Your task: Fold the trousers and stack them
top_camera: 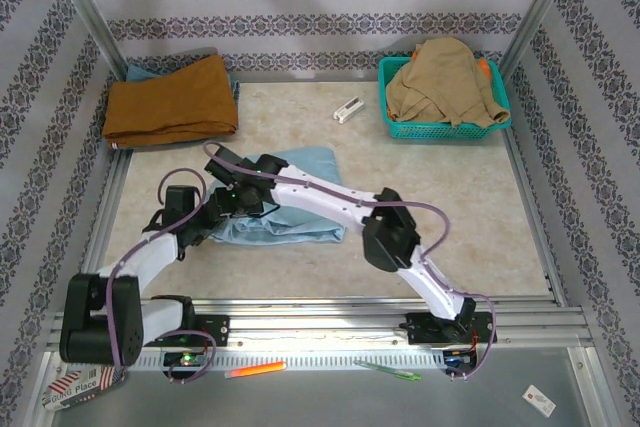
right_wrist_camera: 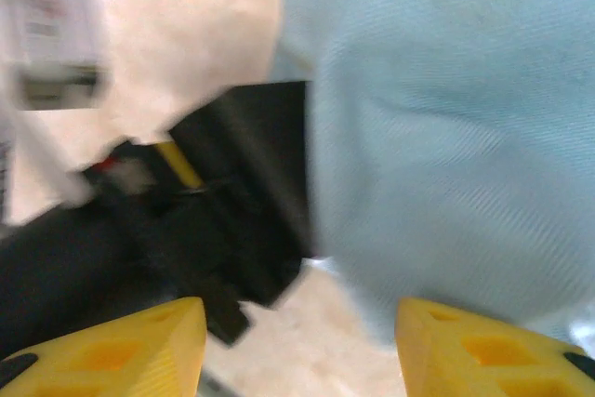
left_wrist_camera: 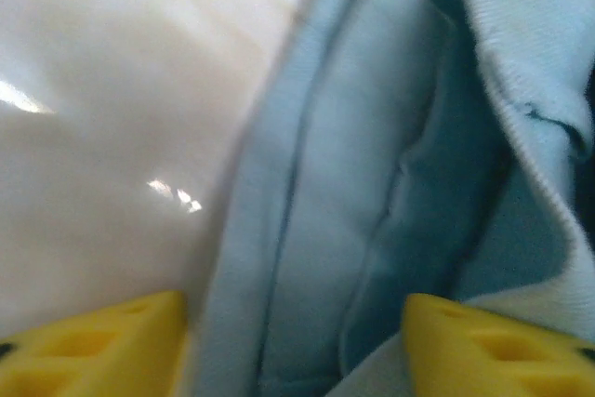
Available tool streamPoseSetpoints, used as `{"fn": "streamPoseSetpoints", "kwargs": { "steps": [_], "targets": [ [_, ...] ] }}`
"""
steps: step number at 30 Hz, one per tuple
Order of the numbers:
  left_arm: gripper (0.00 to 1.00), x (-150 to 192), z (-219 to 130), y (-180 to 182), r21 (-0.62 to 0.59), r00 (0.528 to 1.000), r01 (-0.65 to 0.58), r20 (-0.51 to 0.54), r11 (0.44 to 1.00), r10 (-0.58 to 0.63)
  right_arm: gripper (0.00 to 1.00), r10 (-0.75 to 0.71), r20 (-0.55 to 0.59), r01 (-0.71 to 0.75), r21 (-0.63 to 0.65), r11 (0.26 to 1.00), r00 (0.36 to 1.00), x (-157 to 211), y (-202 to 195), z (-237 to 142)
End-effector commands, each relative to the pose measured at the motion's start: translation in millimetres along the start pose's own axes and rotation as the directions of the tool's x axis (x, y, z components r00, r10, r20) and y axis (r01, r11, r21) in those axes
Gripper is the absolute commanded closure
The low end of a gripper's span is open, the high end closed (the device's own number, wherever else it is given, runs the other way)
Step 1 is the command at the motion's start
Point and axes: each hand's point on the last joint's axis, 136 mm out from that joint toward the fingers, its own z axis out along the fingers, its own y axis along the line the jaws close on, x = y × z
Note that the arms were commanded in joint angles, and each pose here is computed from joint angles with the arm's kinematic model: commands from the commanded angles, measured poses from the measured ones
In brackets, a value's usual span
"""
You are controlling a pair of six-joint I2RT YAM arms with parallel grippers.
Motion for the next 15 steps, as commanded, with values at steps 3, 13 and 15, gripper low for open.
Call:
{"fn": "streamPoseSetpoints", "kwargs": {
  "steps": [3, 13, 15],
  "targets": [
    [0.24, 9, -49, 3, -0.017, 0.999, 0.033, 0.021, 0.999, -0.033, 0.41, -0.026, 0.106, 0.048, -0.205, 0.978, 0.994, -5, 23, -97],
    [0.34, 25, -79, -39, -0.013, 0.976, -0.210, -0.061, 0.978, 0.209, 0.32, 0.156, 0.228, -0.157, -0.012, 0.987, 0.961, -14, -165, -145],
    [0.34, 33, -71, -46, -0.039, 0.959, -0.274, -0.082, 0.961, 0.270, 0.31, 0.180, 0.216, -0.188, 0.018, 0.982, 0.960, -8, -194, -140]
  ]
}}
